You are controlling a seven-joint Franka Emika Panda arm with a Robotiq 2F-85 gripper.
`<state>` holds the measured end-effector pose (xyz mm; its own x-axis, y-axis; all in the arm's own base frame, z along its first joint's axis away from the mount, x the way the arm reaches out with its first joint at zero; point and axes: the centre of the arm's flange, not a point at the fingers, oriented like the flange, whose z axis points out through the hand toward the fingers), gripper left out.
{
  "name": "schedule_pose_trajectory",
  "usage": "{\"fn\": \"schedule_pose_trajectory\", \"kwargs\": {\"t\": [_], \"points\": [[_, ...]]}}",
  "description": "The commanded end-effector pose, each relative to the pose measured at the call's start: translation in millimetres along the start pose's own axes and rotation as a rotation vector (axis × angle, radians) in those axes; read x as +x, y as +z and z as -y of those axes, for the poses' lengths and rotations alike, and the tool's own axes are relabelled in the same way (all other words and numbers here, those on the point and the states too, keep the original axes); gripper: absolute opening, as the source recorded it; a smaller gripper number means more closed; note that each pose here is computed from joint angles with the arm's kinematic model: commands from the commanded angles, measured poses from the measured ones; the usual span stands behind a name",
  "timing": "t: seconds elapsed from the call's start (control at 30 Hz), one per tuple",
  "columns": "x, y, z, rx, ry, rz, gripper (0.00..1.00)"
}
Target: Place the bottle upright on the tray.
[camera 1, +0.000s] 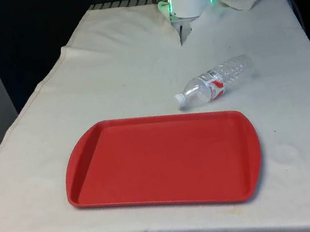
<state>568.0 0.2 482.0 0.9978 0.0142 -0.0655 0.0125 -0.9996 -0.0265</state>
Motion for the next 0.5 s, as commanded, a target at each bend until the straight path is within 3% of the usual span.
{"fn": "schedule_pose_trajectory", "kwargs": {"t": [0.0, 0.27, 0.47], "points": [[0.0, 0.0, 0.6, 0.0, 0.001, 0.0, 1.0], [0.1, 0.1, 3.9, 0.0, 0.021, 0.0, 1.0], [0.0, 1.0, 5.7, 0.002, 0.064, 0.0, 1.0]]}}
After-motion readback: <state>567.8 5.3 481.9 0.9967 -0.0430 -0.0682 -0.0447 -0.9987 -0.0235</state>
